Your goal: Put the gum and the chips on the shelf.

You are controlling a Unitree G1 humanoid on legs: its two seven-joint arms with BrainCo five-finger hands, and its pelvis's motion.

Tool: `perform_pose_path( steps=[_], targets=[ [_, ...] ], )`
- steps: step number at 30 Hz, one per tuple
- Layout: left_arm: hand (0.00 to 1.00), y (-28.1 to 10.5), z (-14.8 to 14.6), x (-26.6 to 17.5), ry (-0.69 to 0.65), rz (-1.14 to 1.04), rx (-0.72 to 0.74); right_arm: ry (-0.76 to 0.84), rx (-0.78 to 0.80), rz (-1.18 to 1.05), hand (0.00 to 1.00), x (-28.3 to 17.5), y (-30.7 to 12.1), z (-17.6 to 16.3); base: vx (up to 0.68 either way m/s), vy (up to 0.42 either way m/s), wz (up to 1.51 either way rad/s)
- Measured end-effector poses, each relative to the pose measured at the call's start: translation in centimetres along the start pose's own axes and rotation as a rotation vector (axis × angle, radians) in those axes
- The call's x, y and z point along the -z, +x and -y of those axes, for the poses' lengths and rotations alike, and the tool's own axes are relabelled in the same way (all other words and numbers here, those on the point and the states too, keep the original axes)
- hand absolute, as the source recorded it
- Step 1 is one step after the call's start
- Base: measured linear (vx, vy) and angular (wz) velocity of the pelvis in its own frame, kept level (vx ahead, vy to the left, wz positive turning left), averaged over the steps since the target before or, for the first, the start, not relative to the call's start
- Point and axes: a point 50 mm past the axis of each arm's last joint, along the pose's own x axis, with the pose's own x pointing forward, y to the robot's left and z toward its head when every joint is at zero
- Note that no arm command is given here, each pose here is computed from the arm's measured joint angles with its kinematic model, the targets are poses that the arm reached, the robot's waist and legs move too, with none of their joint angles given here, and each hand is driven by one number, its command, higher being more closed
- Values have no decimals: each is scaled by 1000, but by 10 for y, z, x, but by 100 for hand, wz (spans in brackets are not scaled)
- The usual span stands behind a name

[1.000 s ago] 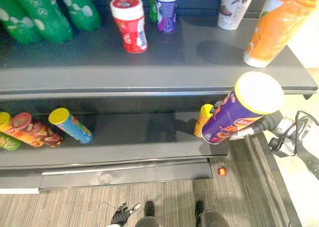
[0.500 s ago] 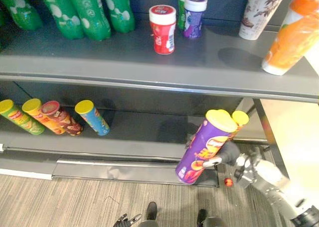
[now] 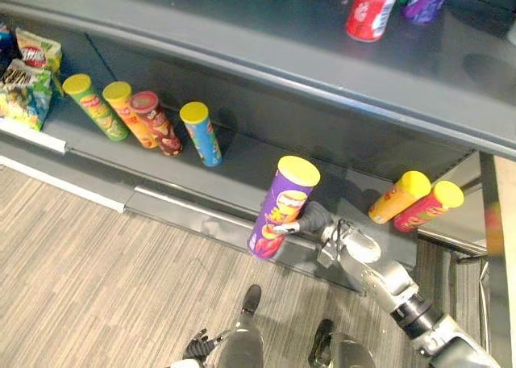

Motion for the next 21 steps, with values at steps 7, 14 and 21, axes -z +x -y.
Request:
perform_pose_path(
  steps=[7,14,21],
  targets=[
    [0,1,3,-8,-13,36,-32,-231,341,195,100,-36,24,13,14,-41,13],
    [0,3,10,-25,3,98,-44,-445,516,215,100,-39,31,16,16,-40,6],
    [0,4,21,-51,31,202,-22,-707,706,207,100,-49,28,43,3,-54,4]
  ],
)
